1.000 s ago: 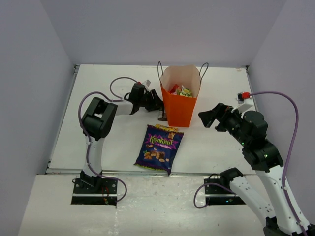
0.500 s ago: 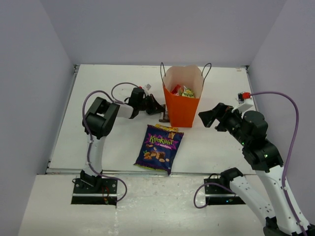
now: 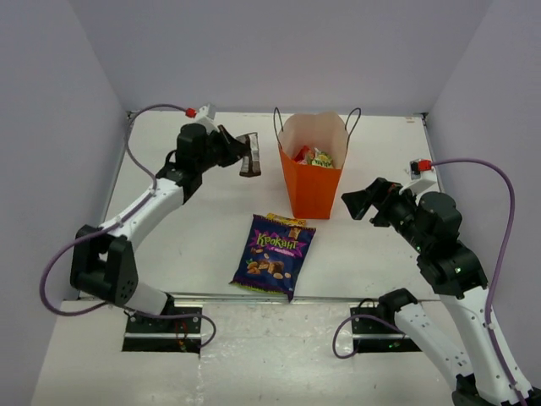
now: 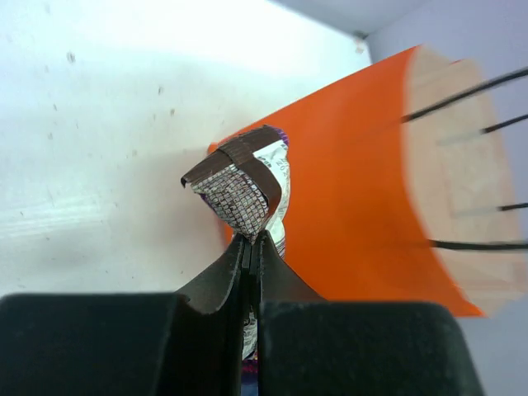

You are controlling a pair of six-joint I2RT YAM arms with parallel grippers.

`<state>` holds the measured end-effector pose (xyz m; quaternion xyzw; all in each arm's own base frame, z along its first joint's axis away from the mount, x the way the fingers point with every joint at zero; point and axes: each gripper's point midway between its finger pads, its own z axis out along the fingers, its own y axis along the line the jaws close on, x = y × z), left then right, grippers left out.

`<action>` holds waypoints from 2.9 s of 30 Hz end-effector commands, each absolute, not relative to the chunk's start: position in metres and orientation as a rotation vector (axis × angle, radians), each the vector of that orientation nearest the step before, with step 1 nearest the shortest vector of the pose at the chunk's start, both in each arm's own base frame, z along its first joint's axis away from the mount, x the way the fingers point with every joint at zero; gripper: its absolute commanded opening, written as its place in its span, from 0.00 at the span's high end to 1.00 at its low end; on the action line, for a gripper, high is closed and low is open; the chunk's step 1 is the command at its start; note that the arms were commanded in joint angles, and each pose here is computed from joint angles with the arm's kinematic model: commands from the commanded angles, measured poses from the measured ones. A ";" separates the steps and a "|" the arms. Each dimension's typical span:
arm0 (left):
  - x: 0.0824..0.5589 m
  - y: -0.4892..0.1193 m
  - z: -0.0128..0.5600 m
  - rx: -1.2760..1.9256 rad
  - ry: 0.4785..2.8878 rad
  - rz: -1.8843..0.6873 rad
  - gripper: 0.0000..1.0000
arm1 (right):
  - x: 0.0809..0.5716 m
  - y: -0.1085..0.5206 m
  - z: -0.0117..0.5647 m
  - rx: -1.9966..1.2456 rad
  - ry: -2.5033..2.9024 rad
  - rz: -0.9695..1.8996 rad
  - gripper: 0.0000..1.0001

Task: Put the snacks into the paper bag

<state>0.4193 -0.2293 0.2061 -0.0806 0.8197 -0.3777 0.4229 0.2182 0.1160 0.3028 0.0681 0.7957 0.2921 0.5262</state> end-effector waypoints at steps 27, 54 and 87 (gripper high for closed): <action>0.400 -0.341 0.443 0.234 1.540 -0.988 1.00 | 0.220 0.118 0.311 0.148 1.873 0.715 0.01; 0.338 -0.291 0.463 0.260 1.584 -0.912 0.03 | 0.199 0.149 0.248 0.122 2.000 0.933 0.01; 0.262 -0.149 0.258 -0.072 1.904 -0.492 0.00 | 0.174 0.252 0.074 0.258 2.268 1.298 0.01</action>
